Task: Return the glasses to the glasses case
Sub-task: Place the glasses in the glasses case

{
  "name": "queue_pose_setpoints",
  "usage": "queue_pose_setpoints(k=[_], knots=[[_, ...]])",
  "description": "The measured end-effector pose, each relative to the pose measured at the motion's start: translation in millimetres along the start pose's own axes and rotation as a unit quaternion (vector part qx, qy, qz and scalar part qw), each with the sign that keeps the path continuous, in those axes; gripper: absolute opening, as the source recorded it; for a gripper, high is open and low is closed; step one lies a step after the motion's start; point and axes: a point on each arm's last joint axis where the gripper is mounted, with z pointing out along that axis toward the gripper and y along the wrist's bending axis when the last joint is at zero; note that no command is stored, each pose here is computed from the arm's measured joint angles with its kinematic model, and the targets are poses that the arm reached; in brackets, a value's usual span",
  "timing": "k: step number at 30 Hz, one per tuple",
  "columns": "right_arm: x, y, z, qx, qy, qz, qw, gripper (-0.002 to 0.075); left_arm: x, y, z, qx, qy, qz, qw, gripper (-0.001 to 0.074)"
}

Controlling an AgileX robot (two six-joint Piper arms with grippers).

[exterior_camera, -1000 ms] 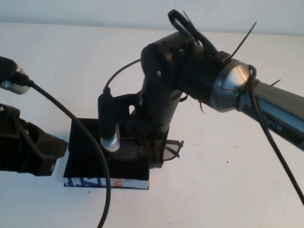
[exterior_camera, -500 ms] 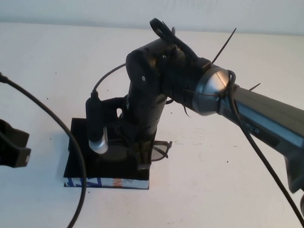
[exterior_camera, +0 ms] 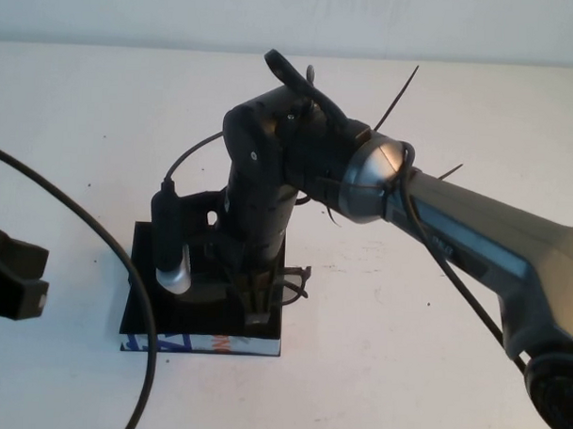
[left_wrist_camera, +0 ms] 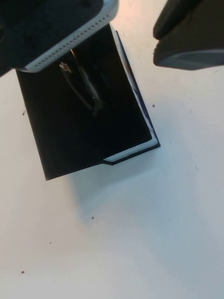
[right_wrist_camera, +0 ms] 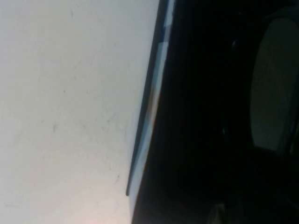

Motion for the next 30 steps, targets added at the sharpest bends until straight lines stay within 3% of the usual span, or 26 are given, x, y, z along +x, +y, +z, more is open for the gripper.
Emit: queue_pose_setpoints(k=[11,30], knots=[[-21.9,-1.0,-0.9,0.013,-0.024,-0.016,0.999,0.0050,0.0,-0.3,0.0,0.001,0.000,-0.001,1.000,-0.0001],[-22.3,-1.2,28.4,-0.013,-0.015,-0.003,1.000,0.0050,0.1,-0.6,0.0,0.003,0.000,-0.002,1.000,-0.0001]])
